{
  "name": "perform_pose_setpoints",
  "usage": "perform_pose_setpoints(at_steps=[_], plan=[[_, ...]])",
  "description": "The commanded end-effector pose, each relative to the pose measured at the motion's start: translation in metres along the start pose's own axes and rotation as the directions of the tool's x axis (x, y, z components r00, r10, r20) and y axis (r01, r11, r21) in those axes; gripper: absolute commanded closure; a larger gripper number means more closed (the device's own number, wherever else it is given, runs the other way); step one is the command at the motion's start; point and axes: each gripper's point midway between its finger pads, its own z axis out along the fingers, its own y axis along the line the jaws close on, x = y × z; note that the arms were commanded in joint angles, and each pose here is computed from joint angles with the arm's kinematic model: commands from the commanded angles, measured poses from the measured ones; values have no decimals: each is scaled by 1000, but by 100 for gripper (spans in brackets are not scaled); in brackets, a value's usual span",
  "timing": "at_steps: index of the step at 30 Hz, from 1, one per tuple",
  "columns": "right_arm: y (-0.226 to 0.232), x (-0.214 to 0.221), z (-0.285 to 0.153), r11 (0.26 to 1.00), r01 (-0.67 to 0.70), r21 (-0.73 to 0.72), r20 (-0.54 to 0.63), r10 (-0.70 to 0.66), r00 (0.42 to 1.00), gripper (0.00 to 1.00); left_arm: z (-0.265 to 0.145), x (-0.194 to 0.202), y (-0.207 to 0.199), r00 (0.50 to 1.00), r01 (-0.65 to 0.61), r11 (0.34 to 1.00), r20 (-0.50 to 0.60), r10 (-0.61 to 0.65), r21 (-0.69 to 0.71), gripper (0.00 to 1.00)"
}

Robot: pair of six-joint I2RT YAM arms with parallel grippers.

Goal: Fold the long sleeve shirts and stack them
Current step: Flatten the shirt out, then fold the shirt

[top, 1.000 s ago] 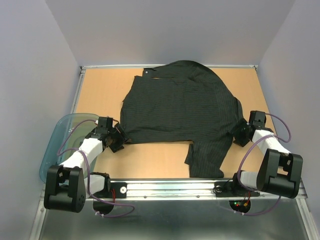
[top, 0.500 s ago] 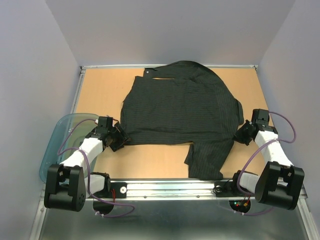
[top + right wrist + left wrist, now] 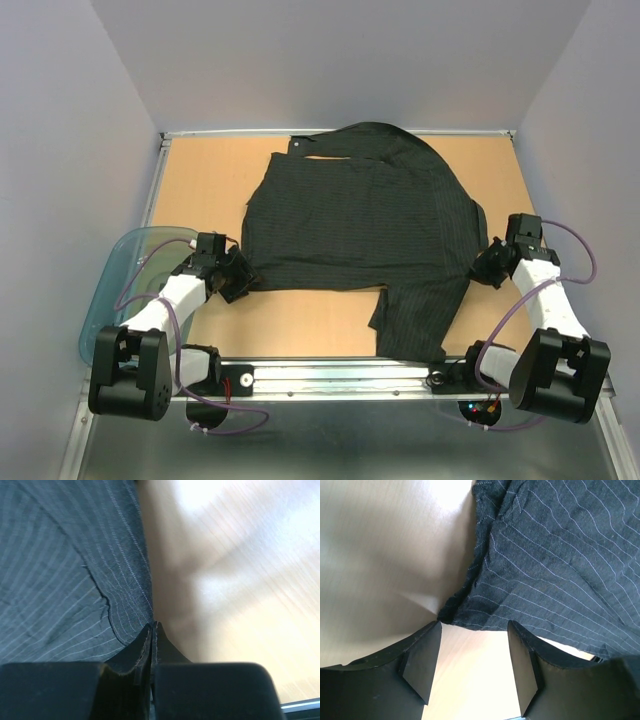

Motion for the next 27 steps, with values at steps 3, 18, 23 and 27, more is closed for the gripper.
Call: perform_pose_setpoints(at_steps=[3,18,23,27], plan=[[25,-27,-22,997,22,-79,67,-16,998,99,4,1,20,999,35,994,4,-35,-101,35],[33,-29,-24,993,23,-116,69,-15,998,99,8,-5,42,998,53,972,37,-46,-231,76],[34,-32,-26,993,30,-114,83,-21,996,99,7,-2,39,999,36,974,11,-35,-222,100],[34,-32,-28,993,29,-116,87,-19,996,99,-8,-4,22,1000,20,985,-6,-22,-170,100]])
